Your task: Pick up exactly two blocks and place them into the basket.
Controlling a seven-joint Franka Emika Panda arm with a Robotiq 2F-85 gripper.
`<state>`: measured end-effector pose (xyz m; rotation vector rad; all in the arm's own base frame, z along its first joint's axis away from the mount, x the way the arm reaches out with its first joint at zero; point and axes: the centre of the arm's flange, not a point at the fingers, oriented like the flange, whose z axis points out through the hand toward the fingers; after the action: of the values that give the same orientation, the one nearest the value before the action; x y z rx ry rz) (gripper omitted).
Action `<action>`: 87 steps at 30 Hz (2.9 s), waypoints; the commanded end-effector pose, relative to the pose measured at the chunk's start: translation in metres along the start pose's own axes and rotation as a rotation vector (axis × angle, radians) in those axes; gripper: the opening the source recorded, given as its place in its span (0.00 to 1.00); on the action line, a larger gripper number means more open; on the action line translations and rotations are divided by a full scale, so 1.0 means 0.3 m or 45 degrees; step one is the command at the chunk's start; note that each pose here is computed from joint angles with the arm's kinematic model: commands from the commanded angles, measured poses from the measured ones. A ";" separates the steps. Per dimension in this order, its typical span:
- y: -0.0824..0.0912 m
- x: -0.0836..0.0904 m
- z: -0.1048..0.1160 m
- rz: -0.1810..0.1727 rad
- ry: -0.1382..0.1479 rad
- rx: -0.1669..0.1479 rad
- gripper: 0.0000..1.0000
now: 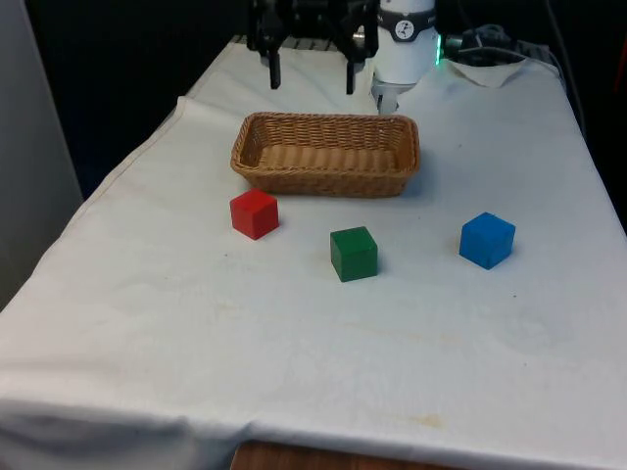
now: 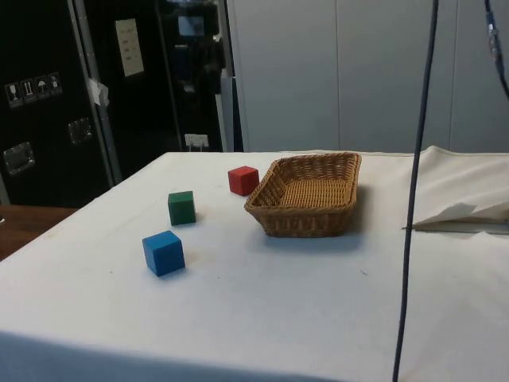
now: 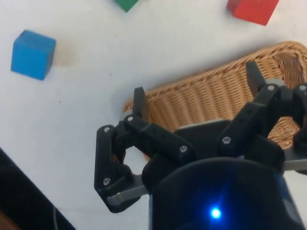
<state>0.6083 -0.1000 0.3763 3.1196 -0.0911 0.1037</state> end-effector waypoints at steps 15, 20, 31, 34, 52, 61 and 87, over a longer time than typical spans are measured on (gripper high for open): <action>0.167 -0.009 0.190 0.022 -0.013 0.049 1.00; 0.192 -0.012 0.238 0.032 -0.019 0.056 1.00; 0.229 -0.024 0.364 0.059 -0.035 0.056 1.00; 0.231 -0.032 0.409 0.062 -0.042 0.052 1.00; 0.237 -0.050 0.610 0.044 -0.073 0.028 1.00; 0.254 -0.032 0.669 0.034 -0.071 0.005 1.00; 0.295 -0.086 0.565 0.025 -0.057 -0.025 1.00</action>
<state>0.5893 -0.1902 0.2097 3.1098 -0.1268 0.0264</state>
